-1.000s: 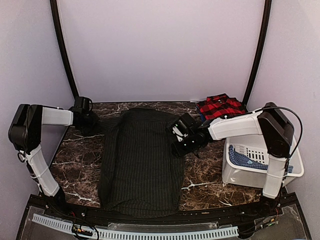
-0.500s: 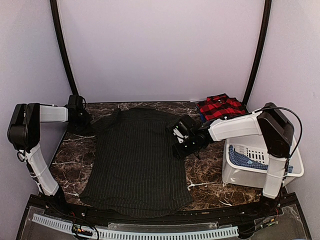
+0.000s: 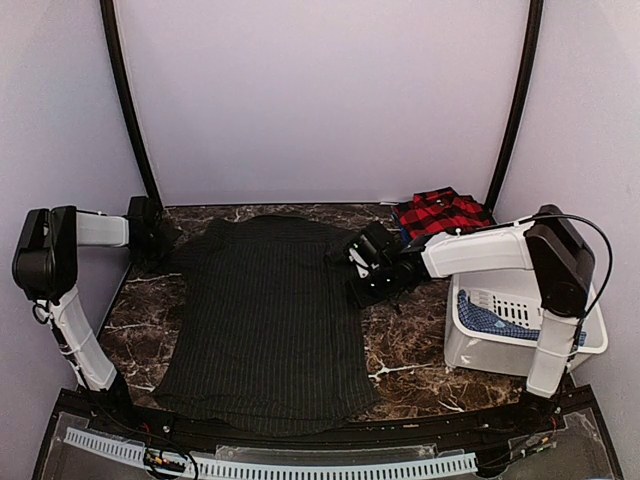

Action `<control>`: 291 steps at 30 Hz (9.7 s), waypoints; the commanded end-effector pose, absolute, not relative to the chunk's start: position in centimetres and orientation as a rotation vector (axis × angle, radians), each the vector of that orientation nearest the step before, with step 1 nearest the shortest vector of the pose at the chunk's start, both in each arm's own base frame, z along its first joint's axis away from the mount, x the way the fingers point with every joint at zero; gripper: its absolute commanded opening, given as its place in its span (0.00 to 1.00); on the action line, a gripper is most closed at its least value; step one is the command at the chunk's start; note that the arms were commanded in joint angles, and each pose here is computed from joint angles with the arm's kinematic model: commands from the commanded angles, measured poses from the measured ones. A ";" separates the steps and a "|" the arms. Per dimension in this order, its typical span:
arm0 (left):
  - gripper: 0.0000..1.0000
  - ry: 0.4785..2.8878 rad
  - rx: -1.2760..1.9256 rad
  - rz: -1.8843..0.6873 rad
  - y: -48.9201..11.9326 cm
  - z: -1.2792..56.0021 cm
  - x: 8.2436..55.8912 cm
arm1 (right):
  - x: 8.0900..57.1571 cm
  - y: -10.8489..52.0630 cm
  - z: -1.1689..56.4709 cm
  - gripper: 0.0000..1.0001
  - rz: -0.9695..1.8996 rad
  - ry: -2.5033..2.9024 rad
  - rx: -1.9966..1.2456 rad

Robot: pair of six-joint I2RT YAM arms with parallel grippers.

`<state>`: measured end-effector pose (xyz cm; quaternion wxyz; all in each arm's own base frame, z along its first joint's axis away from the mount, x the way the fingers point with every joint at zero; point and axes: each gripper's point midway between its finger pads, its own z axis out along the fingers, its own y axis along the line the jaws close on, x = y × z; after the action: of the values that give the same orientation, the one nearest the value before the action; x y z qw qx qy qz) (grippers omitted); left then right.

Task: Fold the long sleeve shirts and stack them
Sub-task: Flatten out the crumpled shirt at the center of the board, then adjust the sleeve at the center of the board, then pick up the sleeve from the center of the board, then pass from the right arm to the left

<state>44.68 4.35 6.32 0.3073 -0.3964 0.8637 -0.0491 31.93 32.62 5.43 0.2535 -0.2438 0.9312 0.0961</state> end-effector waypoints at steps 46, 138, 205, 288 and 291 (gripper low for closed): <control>0.58 2.616 -0.471 -0.524 -16.3 2.3 39.5 | 50.9 26.8 5.0 0.38 0.088 2.505 -0.277; 0.57 2.507 -0.302 -0.818 -19.7 9.3 35.5 | 36.1 40.3 10.7 0.21 0.467 2.330 -0.684; 0.61 2.219 -0.399 -1.331 -25.9 15.2 32.1 | 41.8 32.9 13.7 0.00 0.609 2.262 -0.499; 0.69 1.467 1.579 -0.606 -38.1 15.4 32.9 | 31.1 39.8 16.9 0.00 0.526 1.785 -1.165; 0.66 1.482 1.577 -0.619 -38.3 14.9 32.8 | 31.1 39.8 17.5 0.00 0.538 1.763 -1.140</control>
<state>33.44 -38.17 15.88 0.4553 0.6313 0.5827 -0.2339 31.27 38.74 14.55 0.4241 -0.4691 0.7478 0.2022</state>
